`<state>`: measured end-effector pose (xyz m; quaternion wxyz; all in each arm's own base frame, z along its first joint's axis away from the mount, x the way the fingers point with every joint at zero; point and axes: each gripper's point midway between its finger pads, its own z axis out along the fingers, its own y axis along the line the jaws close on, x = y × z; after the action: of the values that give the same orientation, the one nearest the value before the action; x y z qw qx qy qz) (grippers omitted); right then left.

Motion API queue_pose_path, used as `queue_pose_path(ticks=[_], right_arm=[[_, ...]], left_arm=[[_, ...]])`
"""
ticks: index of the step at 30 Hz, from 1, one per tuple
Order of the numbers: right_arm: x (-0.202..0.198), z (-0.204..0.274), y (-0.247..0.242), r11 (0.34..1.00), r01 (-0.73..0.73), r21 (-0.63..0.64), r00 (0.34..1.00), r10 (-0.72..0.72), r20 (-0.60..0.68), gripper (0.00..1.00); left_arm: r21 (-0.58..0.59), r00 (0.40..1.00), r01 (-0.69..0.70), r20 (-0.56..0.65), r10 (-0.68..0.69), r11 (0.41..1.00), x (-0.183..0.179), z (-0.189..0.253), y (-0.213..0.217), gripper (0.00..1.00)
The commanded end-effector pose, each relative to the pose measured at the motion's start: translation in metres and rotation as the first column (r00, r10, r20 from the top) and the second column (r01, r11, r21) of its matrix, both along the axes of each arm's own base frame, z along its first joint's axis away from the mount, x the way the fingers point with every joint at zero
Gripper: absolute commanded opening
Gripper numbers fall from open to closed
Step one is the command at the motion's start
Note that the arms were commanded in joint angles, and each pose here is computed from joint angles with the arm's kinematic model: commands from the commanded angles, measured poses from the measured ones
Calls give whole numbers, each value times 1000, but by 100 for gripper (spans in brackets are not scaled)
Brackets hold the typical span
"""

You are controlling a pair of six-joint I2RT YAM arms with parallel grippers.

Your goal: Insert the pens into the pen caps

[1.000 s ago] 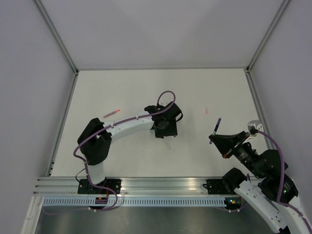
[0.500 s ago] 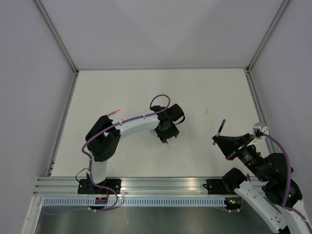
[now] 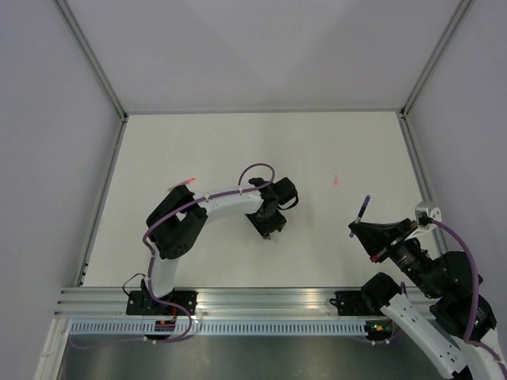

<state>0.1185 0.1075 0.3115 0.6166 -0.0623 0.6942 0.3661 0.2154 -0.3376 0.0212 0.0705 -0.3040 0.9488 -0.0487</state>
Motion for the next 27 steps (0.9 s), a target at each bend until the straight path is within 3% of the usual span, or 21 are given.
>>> queue_pose_path(ticks=[1,13,16,22,25,27], right_arm=[[-5,15,-9,1000,19,5,999,-19,38,0],[-10,21,-17,999,41,5,998,-41,50,0],[-9,18,-14,999,31,10,999,-31,43,0],[-9,21,-10,1000,13,24,999,-14,40,0],[-8,21,-5,999,-5,37,999,3,37,0],[-6,10,7,998,-49,36,999,49,4,0]], left_arm=[[1,998,-68,-13,68,998,-1,-8,0,49],[61,994,-105,-38,107,993,-8,-31,13,42],[84,993,-106,-46,110,991,-11,-37,19,32],[110,995,-96,-28,100,989,-11,-36,27,22],[110,997,-73,-28,77,991,-11,-36,27,4],[115,998,-61,-18,64,991,-11,-35,30,2]])
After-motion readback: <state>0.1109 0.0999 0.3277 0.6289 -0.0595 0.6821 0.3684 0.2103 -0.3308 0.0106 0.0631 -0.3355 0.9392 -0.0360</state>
